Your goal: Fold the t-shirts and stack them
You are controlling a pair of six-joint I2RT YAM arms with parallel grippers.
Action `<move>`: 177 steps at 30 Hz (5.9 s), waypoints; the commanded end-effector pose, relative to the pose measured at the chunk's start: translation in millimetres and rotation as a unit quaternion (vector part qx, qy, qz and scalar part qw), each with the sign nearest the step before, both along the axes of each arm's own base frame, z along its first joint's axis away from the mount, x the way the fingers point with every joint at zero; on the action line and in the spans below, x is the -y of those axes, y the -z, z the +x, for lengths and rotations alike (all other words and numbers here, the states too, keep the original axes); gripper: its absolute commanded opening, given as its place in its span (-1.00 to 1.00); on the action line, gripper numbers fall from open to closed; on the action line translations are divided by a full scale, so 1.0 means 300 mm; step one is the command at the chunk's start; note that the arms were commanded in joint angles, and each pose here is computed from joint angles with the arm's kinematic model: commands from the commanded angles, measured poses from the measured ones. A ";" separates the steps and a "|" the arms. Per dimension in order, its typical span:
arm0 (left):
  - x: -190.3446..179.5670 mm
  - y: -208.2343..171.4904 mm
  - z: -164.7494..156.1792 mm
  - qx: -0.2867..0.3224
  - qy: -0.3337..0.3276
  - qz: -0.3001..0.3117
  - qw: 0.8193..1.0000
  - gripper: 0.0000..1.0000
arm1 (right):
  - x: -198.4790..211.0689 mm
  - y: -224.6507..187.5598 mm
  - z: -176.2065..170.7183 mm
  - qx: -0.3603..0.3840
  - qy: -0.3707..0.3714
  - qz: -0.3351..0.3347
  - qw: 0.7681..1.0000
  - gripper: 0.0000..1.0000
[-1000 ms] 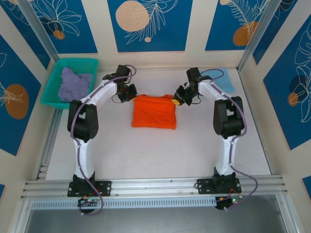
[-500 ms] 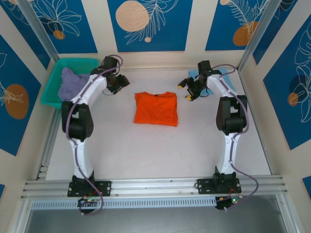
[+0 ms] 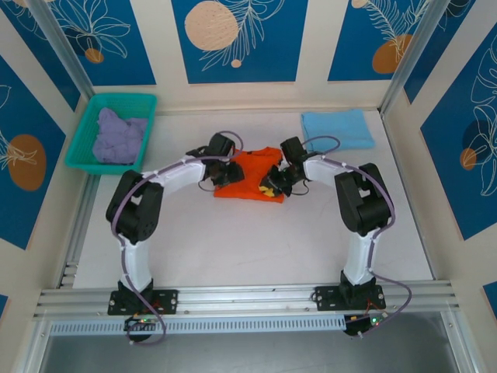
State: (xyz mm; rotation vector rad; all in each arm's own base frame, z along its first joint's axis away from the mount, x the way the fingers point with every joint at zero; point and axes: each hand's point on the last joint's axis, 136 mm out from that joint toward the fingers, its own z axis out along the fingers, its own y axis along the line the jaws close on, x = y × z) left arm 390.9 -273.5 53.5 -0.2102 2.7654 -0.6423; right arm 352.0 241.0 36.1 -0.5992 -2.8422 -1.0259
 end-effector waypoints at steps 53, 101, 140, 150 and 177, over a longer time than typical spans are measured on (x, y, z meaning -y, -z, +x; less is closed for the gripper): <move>-0.299 -0.035 -0.174 0.110 0.074 0.012 0.991 -0.21 | -0.020 -0.118 -0.067 0.215 -0.209 -0.004 0.954 -0.10; -0.795 -0.014 -0.034 0.024 -0.255 0.181 0.950 -0.21 | -0.039 -0.133 0.448 0.165 -0.029 0.025 0.986 -0.02; -0.588 -0.052 -0.325 0.045 -0.127 0.156 0.979 1.00 | -0.392 0.089 0.114 0.166 -0.318 -0.033 0.933 -0.38; -0.751 -0.210 -0.425 0.153 -0.198 0.181 0.951 1.00 | -0.161 -0.088 0.304 0.272 -0.237 -0.207 0.910 -1.00; -0.669 -0.170 -0.449 0.158 -0.200 0.076 0.964 1.00 | 0.539 -0.536 0.787 0.366 -0.143 -0.378 0.838 -1.00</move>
